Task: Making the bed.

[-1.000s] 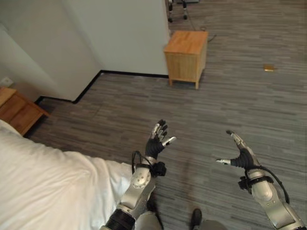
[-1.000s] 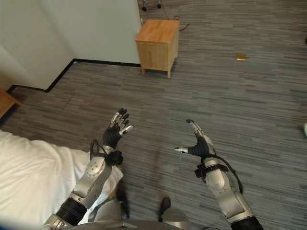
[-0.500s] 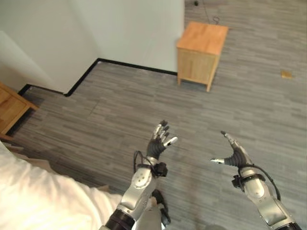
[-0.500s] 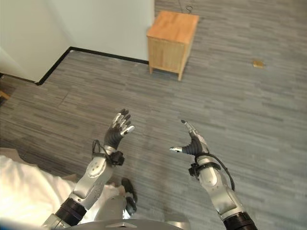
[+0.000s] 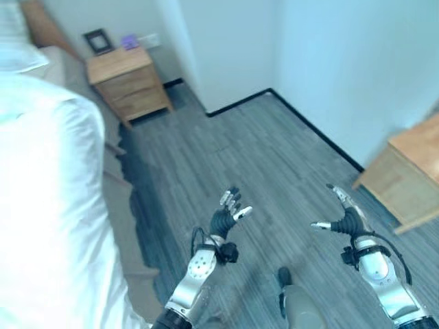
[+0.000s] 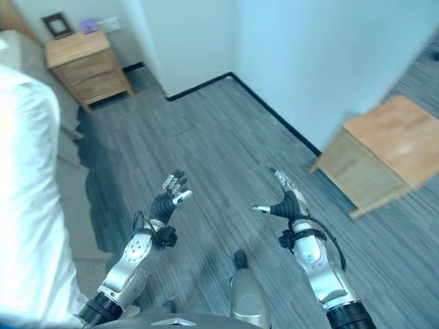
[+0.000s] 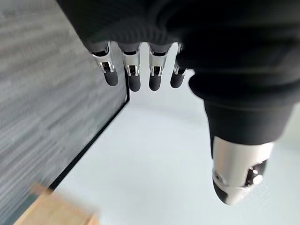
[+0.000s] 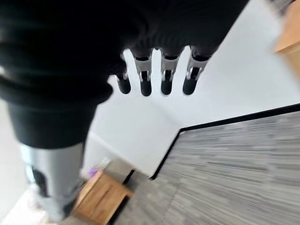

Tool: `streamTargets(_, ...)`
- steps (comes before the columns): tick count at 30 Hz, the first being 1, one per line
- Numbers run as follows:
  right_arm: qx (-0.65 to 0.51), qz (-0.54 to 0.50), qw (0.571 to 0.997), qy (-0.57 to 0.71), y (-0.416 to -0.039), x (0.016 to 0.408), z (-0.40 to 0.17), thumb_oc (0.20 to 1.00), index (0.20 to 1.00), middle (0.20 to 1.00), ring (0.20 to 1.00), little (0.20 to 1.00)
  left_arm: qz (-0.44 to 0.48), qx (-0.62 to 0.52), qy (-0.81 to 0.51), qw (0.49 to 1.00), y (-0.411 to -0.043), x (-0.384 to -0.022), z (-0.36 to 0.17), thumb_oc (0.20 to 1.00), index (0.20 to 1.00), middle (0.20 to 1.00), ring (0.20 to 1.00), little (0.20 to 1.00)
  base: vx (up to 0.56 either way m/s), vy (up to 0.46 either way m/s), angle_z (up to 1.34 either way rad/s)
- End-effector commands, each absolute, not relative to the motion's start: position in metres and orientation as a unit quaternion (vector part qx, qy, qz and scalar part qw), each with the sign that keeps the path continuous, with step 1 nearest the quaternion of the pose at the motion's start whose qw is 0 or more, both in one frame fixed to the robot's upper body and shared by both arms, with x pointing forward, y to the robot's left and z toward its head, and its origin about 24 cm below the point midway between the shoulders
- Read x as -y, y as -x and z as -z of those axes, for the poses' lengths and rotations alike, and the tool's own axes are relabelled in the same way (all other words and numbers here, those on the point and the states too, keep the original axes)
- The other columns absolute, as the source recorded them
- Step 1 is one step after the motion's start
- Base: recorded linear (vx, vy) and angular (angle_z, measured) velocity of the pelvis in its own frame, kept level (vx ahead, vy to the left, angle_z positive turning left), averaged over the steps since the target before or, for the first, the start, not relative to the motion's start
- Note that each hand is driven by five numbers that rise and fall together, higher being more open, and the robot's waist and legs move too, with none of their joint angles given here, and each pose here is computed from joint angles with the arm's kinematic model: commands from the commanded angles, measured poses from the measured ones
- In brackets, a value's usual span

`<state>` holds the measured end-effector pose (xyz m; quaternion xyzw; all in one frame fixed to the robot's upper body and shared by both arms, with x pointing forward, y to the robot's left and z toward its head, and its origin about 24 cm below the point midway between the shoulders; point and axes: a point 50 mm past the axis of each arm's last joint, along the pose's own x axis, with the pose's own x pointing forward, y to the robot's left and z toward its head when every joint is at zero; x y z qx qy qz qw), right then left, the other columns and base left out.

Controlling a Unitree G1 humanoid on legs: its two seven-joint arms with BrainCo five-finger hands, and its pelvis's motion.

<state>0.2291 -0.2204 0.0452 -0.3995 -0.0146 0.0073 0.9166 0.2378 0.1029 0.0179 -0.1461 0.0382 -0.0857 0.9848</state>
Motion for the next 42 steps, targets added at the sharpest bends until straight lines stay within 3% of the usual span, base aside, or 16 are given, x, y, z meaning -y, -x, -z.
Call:
streamTargets(1, 0.055, -0.023, 0.921, 0.384, -0.225, 0.206, -0.056, 1.000, 1.000, 1.000, 1.000, 1.000, 0.101, 0.043, 0.133, 0.985, -0.254, -0.110, -0.049, 1.000, 1.000, 1.000, 1.000, 1.000, 0.29, -0.288, 0.88)
streamTargets(9, 0.027, -0.027, 0.934, 0.355, -0.224, 0.210, -0.045, 1.000, 1.000, 1.000, 1.000, 1.000, 0.066, 0.021, 0.157, 0.985, -0.241, -0.132, -0.039, 1.000, 1.000, 1.000, 1.000, 1.000, 0.17, -0.288, 0.74)
streamTargets(14, 0.016, -0.037, 0.945, 0.325, -0.226, 0.201, -0.038, 1.000, 1.000, 1.000, 1.000, 1.000, 0.027, -0.035, 0.158, 0.986, -0.224, -0.147, -0.013, 1.000, 1.000, 1.000, 1.000, 1.000, 0.63, 0.188, 0.30)
streamTargets(23, 0.026, -0.044, 0.948, 0.315, -0.226, 0.198, -0.042, 1.000, 1.000, 1.000, 1.000, 1.000, 0.022, -0.028, 0.095, 0.995, -0.219, -0.164, -0.016, 1.000, 1.000, 1.000, 1.000, 1.000, 0.45, 0.056, -0.21)
streamTargets(31, 0.023, -0.037, 0.951, 0.305, -0.223, 0.198, -0.039, 1.000, 1.000, 1.000, 1.000, 1.000, 0.040, 0.005, 0.060, 0.997, -0.242, -0.165, -0.031, 1.000, 1.000, 1.000, 1.000, 1.000, 0.52, 0.036, 0.62)
streamTargets(42, -0.020, -0.045, 0.954, 0.296, -0.214, 0.209, -0.027, 1.000, 1.000, 1.000, 1.000, 1.000, 0.074, 0.021, 0.111, 0.991, -0.244, -0.145, -0.034, 1.000, 1.000, 1.000, 1.000, 1.000, 0.44, -0.298, 0.45)
